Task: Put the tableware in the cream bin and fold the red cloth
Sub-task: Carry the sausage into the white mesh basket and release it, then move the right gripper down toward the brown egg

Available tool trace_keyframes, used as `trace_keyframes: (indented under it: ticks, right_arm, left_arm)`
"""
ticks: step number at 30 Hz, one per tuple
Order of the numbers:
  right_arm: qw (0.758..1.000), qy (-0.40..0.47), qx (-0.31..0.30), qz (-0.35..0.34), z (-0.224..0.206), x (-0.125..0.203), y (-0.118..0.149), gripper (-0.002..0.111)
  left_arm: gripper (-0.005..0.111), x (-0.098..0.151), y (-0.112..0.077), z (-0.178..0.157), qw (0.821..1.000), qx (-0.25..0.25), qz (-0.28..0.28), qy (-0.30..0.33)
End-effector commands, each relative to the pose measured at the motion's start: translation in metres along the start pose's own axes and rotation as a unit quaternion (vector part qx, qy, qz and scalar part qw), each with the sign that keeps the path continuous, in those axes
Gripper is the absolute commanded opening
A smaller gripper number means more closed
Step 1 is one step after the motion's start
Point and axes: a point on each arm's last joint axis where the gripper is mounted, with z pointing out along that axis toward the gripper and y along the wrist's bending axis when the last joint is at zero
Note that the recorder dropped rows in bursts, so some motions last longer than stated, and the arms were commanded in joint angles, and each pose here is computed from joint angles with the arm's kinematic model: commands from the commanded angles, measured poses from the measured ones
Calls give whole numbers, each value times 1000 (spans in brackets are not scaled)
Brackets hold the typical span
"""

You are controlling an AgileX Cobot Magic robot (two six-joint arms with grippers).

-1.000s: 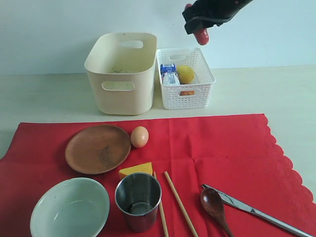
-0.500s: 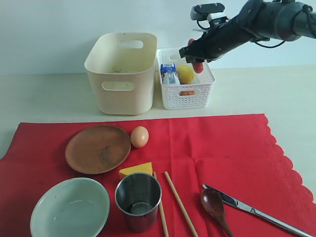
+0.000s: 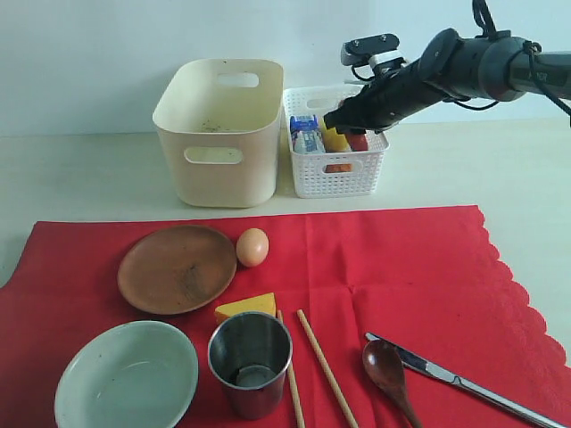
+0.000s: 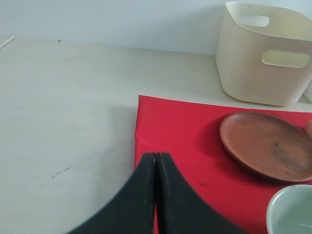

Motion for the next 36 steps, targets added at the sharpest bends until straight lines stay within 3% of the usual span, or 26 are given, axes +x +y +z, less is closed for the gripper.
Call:
trace_keyframes:
  ticks: [1, 11, 20, 22, 26, 31, 36]
  right_arm:
    - [1000, -13, 5, -2, -5, -6, -3, 55]
    - [999, 3, -35, -16, -49, -30, 12, 58]
    - [983, 104, -136, -61, -103, -37, 49, 58]
    - [976, 132, -156, -77, -103, -33, 62, 58]
    - [955, 183, -196, -127, -94, -19, 116, 58]
    - [942, 245, -133, -189, -78, 11, 169, 58]
    - [950, 252, -114, -145, -73, 19, 193, 58]
  left_arm:
    - [0, 0, 0, 0, 1000, 0, 0, -7]
    - [0, 0, 0, 0, 1000, 0, 0, -7]
    - [0, 0, 0, 0, 1000, 0, 0, -7]
    - [0, 0, 0, 0, 1000, 0, 0, -7]
    - [0, 0, 0, 0, 1000, 0, 0, -7]
    - [0, 0, 0, 0, 1000, 0, 0, -7]
    - [0, 0, 0, 0, 1000, 0, 0, -7]
